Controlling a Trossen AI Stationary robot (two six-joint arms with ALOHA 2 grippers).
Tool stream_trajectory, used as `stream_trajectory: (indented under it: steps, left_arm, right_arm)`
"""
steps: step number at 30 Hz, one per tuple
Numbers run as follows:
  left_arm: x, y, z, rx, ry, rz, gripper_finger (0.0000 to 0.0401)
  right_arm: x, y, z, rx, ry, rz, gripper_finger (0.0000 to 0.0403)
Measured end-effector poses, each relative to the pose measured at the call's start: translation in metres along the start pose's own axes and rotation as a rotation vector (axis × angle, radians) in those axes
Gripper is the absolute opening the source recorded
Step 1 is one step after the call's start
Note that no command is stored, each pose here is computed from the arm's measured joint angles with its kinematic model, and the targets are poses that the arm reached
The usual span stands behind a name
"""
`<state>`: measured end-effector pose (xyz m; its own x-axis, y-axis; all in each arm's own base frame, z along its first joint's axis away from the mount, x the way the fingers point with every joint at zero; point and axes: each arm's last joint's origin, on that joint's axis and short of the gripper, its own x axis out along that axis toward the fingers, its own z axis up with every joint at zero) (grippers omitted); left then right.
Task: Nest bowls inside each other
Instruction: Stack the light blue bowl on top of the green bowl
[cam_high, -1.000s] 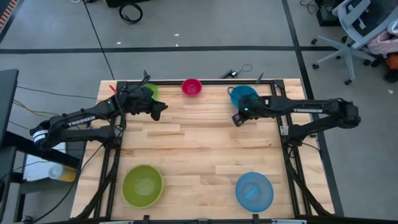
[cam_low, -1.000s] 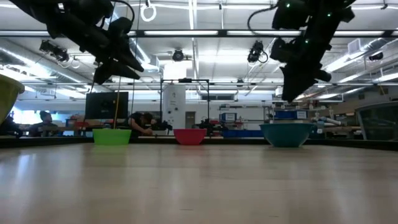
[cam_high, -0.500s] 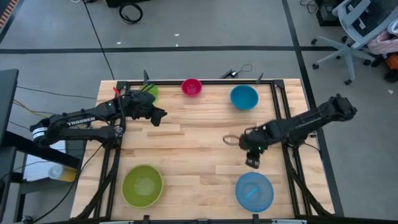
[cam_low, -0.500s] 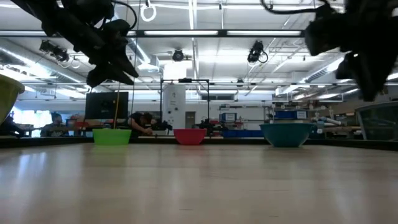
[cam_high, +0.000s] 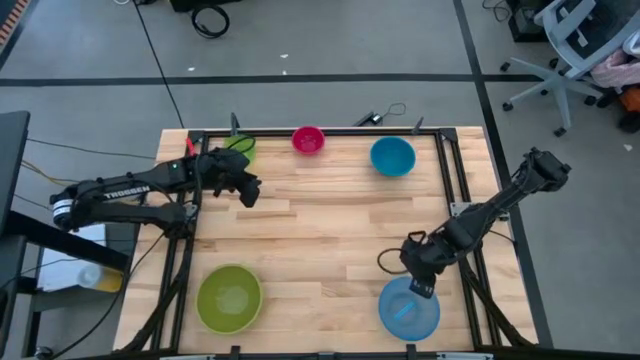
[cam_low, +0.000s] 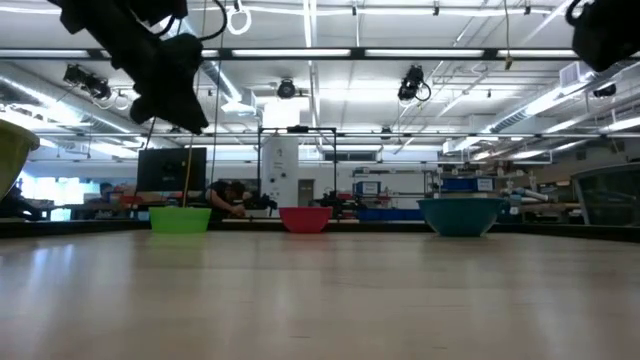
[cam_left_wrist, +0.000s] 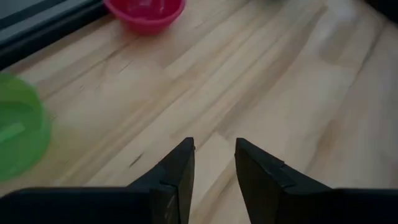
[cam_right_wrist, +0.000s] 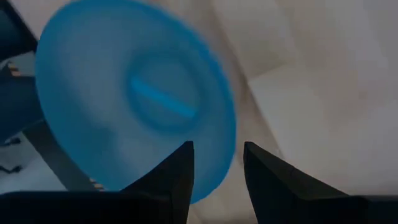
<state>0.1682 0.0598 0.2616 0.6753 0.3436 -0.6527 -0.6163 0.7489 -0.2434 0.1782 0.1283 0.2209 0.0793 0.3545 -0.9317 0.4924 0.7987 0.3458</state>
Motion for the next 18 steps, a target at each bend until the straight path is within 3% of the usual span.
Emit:
stream_trajectory:
  steps: [5, 13, 16, 18]
  left_arm:
    - [-0.001, -0.008, 0.002, -0.027, -0.04, -0.051, 0.0116]
    - [-0.004, -0.024, -0.005, -0.03, -0.014, -0.126, 0.0117]
    - [-0.005, -0.034, -0.007, -0.066, -0.024, -0.181, 0.0117]
    - [-0.005, -0.042, -0.007, -0.073, -0.037, -0.229, 0.0117]
  right_arm:
    - [0.009, 0.001, -0.006, -0.025, -0.063, -0.09, 0.0145]
    - [0.045, 0.005, 0.002, -0.083, -0.005, -0.238, 0.014]
    - [0.053, 0.008, 0.005, -0.082, -0.018, -0.226, 0.0103]
    - [0.053, 0.01, 0.008, -0.07, -0.062, -0.213, 0.005]
